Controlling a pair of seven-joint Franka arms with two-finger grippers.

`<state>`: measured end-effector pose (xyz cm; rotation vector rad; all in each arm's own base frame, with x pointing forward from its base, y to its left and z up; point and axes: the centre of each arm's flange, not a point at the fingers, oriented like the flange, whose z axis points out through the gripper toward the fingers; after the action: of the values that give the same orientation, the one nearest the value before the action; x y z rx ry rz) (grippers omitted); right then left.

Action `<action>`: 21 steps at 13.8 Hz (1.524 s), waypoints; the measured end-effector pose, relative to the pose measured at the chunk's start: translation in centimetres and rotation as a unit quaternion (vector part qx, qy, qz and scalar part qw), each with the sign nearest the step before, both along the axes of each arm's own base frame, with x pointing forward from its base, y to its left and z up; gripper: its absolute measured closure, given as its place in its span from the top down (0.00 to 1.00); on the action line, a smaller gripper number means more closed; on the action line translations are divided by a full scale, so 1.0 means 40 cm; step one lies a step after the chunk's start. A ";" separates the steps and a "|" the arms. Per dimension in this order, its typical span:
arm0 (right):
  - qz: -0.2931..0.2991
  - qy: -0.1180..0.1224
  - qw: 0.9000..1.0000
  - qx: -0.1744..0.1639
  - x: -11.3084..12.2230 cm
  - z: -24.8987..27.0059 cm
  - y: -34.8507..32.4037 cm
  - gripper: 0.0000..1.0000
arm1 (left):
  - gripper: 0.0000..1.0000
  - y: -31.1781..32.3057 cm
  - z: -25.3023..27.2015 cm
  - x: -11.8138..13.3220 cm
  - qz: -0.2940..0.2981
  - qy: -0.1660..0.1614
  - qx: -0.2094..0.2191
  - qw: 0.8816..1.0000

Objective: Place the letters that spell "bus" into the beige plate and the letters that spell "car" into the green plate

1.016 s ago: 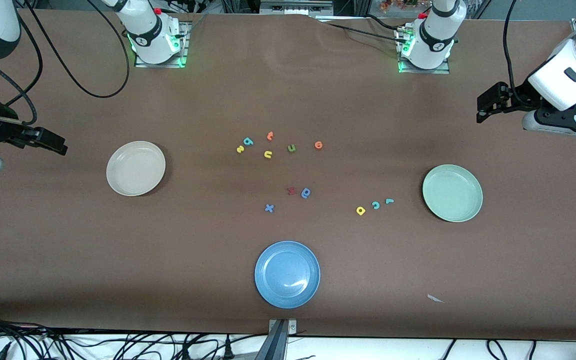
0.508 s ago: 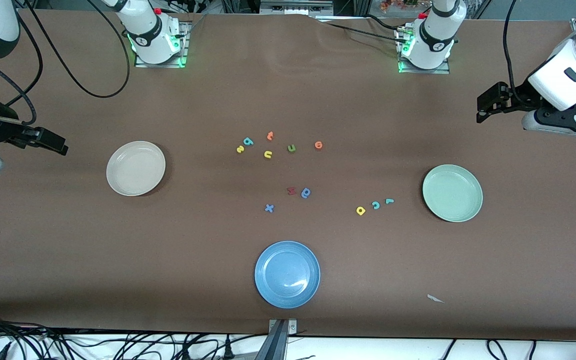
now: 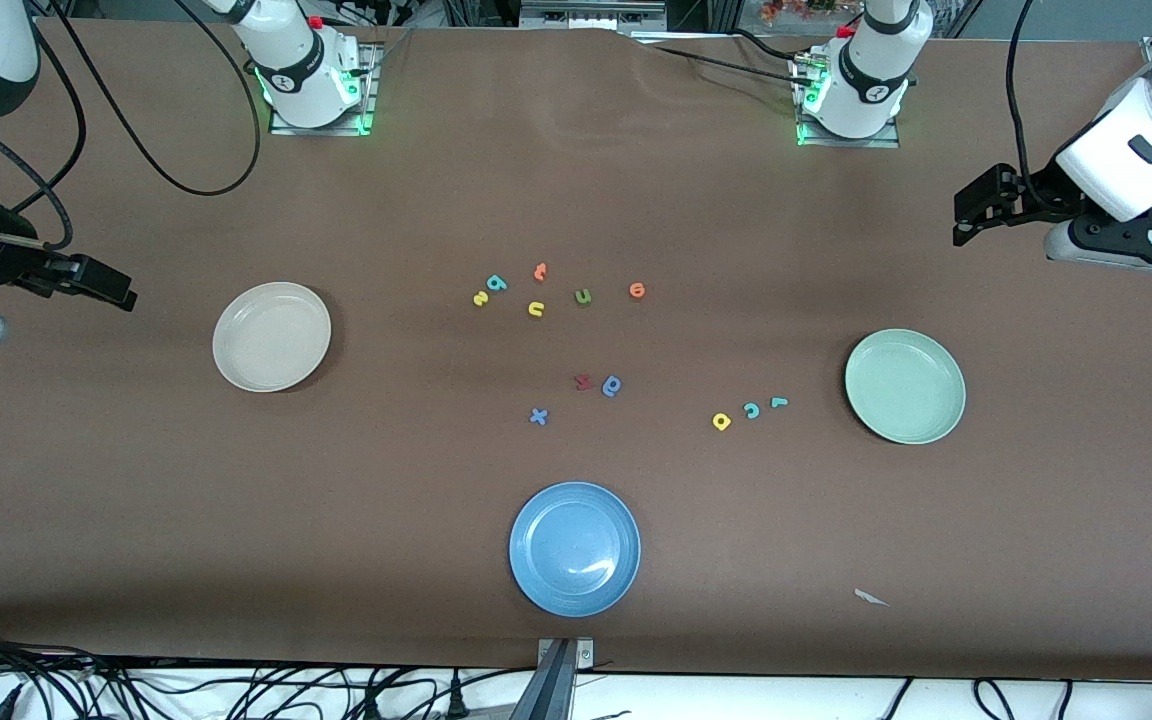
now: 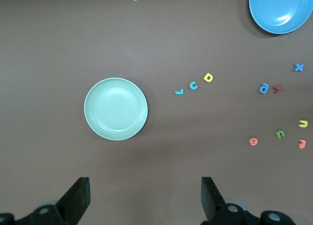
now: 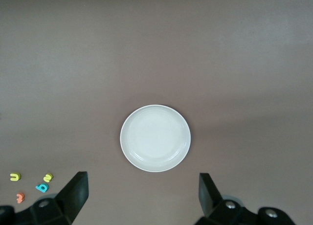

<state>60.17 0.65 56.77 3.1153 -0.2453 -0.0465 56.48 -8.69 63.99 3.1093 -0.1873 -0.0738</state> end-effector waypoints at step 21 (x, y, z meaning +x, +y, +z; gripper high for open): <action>0.005 0.024 1.000 0.005 0.026 -0.070 0.018 1.00 | 1.00 0.002 0.000 0.000 0.001 0.000 0.000 1.000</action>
<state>61.19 1.39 53.95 3.1203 -0.2303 -0.1216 56.49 -8.60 63.98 3.1095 -0.1847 -0.0738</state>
